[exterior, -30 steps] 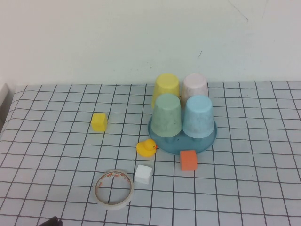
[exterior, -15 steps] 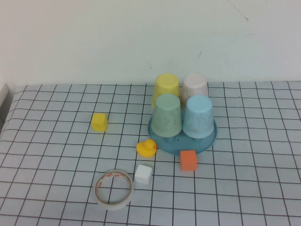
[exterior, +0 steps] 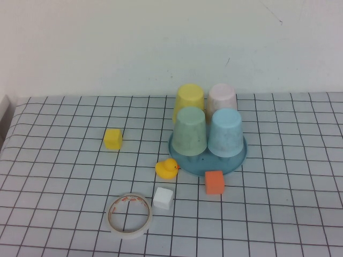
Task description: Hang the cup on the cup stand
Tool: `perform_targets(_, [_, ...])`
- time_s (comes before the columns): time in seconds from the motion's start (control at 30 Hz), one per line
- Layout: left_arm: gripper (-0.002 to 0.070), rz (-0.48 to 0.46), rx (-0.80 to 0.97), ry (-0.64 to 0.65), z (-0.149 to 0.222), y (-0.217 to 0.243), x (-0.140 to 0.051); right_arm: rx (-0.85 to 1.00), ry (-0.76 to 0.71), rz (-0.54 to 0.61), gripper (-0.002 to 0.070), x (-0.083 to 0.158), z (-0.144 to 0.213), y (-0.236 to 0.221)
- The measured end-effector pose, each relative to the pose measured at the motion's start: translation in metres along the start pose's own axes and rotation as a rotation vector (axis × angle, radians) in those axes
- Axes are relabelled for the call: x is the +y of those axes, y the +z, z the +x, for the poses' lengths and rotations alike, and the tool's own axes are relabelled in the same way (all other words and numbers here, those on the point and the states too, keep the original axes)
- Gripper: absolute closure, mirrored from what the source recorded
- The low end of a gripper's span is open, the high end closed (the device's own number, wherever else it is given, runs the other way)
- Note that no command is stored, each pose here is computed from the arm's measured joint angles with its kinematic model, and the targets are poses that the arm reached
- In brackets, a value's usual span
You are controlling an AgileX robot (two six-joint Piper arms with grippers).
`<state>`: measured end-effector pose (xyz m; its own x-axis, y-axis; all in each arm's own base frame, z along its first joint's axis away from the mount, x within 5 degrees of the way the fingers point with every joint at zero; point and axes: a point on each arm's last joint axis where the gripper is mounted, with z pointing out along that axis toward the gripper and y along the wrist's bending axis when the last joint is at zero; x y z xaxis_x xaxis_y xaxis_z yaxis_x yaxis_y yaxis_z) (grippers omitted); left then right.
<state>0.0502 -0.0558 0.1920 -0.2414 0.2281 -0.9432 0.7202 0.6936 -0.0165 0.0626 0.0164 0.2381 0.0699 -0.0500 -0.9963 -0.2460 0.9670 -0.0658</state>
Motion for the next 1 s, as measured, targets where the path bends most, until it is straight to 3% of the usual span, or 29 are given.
perform_targets(0.17, [0.0676, 0.037, 0.041, 0.002, 0.004, 0.000, -0.003, 0.128, 0.117, 0.065, 0.0671, 0.000, 0.023, -0.007])
perform_targets(0.43, [0.0676, 0.078, 0.085, 0.006, 0.008, -0.001, -0.007, 0.343, 0.120, 0.376, 0.0674, -0.015, 0.045, -0.021])
perform_targets(0.6, [0.0676, 0.100, 0.109, 0.006, 0.010, -0.001, -0.009, 0.346, 0.088, 0.393, 0.0674, -0.017, 0.051, -0.021])
perform_targets(0.87, [0.0676, 0.123, 0.136, 0.008, 0.012, -0.002, -0.011, 0.291, 0.100, 0.311, 0.0675, -0.014, 0.060, -0.017])
perform_targets(1.0, [0.0676, 0.128, 0.140, 0.008, 0.013, -0.002, -0.012, 0.348, 0.105, 0.312, 0.0675, -0.014, 0.065, -0.019])
